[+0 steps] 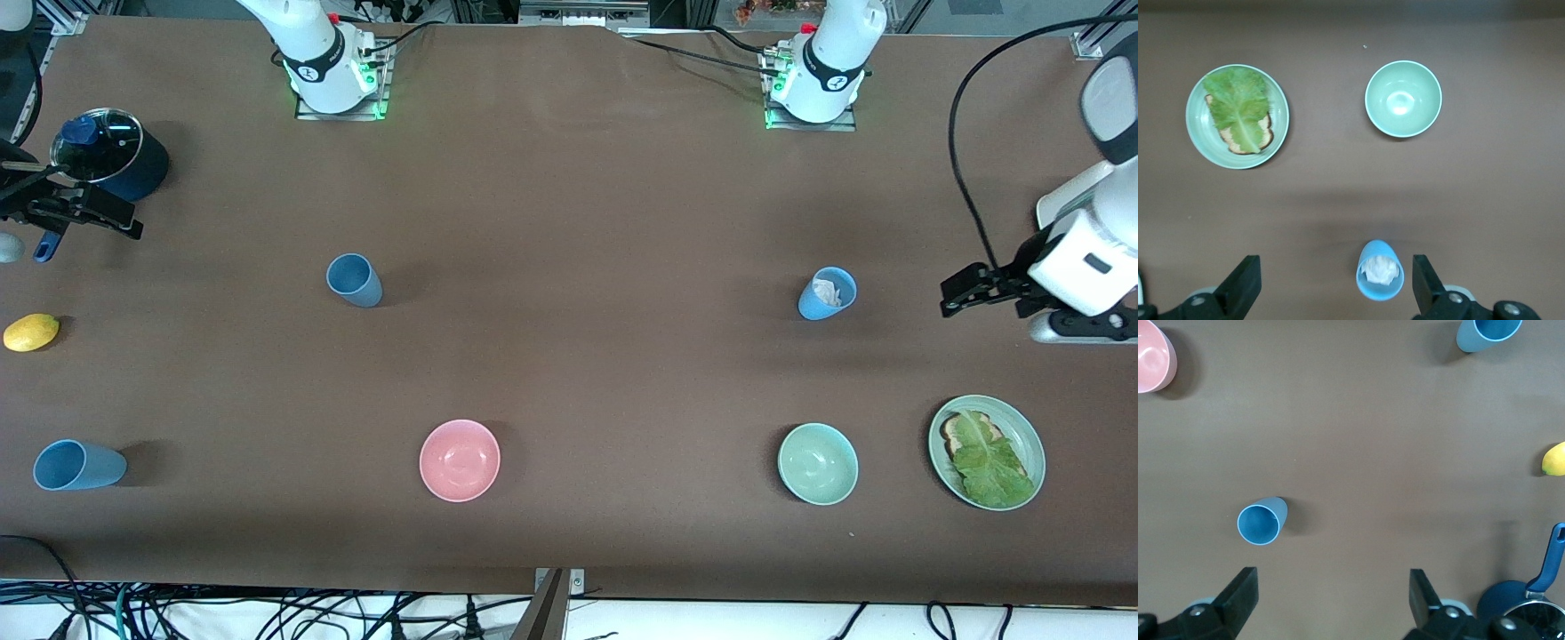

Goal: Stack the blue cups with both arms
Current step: 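Move the left gripper to the blue cup with tissue and grasp it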

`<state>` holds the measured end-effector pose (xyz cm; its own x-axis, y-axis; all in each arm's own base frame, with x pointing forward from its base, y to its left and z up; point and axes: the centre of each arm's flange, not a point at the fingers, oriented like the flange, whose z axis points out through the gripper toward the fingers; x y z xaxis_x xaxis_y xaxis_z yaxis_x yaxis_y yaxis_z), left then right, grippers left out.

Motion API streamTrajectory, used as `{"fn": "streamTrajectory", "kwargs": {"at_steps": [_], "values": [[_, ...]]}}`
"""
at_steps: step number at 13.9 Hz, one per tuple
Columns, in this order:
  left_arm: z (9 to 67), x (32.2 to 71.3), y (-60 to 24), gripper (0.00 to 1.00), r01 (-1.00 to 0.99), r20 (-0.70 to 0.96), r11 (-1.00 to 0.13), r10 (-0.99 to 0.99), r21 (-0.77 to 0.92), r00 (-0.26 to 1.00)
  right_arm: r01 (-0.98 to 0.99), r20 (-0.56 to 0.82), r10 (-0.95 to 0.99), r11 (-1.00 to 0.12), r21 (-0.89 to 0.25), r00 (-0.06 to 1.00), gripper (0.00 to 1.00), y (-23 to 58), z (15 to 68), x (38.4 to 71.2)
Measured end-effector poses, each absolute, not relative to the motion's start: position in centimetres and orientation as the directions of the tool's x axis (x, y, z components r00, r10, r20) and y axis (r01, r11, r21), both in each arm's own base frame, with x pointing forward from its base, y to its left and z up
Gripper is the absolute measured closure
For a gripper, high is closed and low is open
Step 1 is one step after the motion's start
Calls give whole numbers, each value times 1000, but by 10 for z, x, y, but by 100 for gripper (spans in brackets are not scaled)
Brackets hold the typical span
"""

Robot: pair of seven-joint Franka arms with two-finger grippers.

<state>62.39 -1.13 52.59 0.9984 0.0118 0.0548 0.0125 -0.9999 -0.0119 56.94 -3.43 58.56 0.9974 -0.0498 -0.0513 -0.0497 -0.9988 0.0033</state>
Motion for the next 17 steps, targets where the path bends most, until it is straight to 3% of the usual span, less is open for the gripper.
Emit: {"fn": "streamTrajectory", "kwargs": {"at_steps": [9, 17], "values": [[435, 588, -13, 0, 14, 78, -1000, 13, -6, 997, -50, -52, -51, -999, 3, 997, 0, -35, 585, 569], [382, 530, -41, 0, -33, 12, -999, -33, -4, 999, -51, -53, -51, -999, 3, 997, 0, -35, 585, 569]]}}
